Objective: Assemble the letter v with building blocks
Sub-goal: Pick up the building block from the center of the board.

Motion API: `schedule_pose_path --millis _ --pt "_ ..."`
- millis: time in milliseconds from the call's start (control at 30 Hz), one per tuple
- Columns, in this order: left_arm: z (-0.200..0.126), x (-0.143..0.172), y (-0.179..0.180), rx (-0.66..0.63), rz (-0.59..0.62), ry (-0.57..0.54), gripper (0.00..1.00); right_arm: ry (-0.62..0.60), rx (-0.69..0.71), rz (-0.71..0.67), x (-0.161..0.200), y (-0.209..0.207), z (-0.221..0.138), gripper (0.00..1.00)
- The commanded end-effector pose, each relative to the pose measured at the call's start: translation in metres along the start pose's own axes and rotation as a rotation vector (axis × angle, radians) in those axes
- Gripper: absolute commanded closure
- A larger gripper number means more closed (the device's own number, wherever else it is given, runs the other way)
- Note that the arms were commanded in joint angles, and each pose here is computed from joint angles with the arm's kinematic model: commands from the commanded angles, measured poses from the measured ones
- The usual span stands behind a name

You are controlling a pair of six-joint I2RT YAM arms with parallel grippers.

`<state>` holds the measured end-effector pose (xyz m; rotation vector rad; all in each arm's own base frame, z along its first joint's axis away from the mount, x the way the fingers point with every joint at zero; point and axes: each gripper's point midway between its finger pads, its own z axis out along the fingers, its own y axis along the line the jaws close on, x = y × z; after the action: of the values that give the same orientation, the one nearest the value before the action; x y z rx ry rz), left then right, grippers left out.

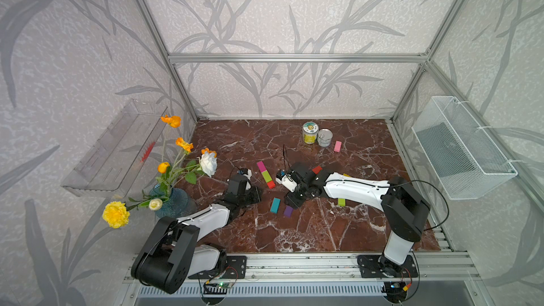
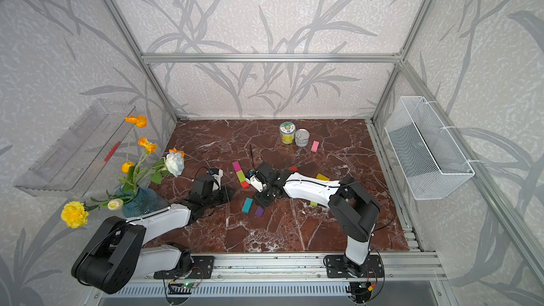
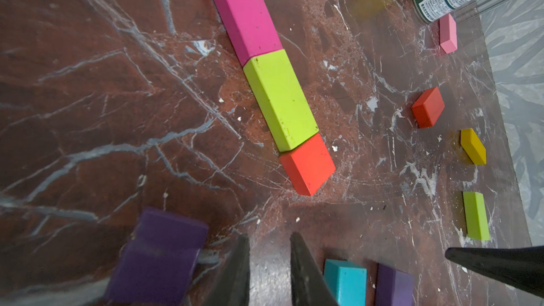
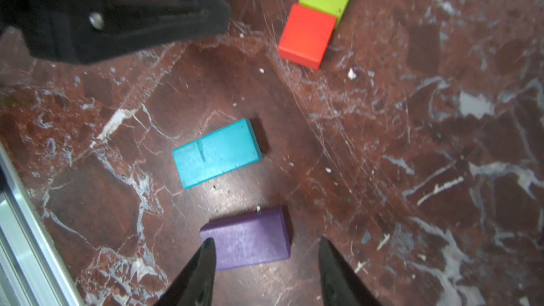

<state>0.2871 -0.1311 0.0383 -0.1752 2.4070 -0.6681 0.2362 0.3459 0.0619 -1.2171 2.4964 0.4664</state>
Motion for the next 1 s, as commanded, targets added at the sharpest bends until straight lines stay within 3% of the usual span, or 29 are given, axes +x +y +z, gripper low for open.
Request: schedule_pose_path --millis 0,200,433,600,967 --pt "0.002 -0.010 -0.009 0.019 0.019 -0.006 0.75 0.073 0.039 -0.029 0.013 -0.001 -0.018 0.37" --pt "0.005 -0.010 -0.009 0.020 0.019 0.001 0.75 0.130 0.043 -0.069 0.024 0.012 -0.020 0.28" --pt "0.003 -0.009 -0.008 0.016 0.019 -0.001 0.75 0.068 -0.010 -0.105 0.022 0.022 -0.007 0.13" --pt "-0.001 -0.004 -0.003 -0.003 0.021 -0.005 0.75 0.025 -0.009 -0.129 0.015 0.022 -0.001 0.12" --pt "-0.004 -0.001 0.000 0.001 -0.001 -0.020 0.75 0.064 -0.021 -0.192 0.022 0.024 0.016 0.13"
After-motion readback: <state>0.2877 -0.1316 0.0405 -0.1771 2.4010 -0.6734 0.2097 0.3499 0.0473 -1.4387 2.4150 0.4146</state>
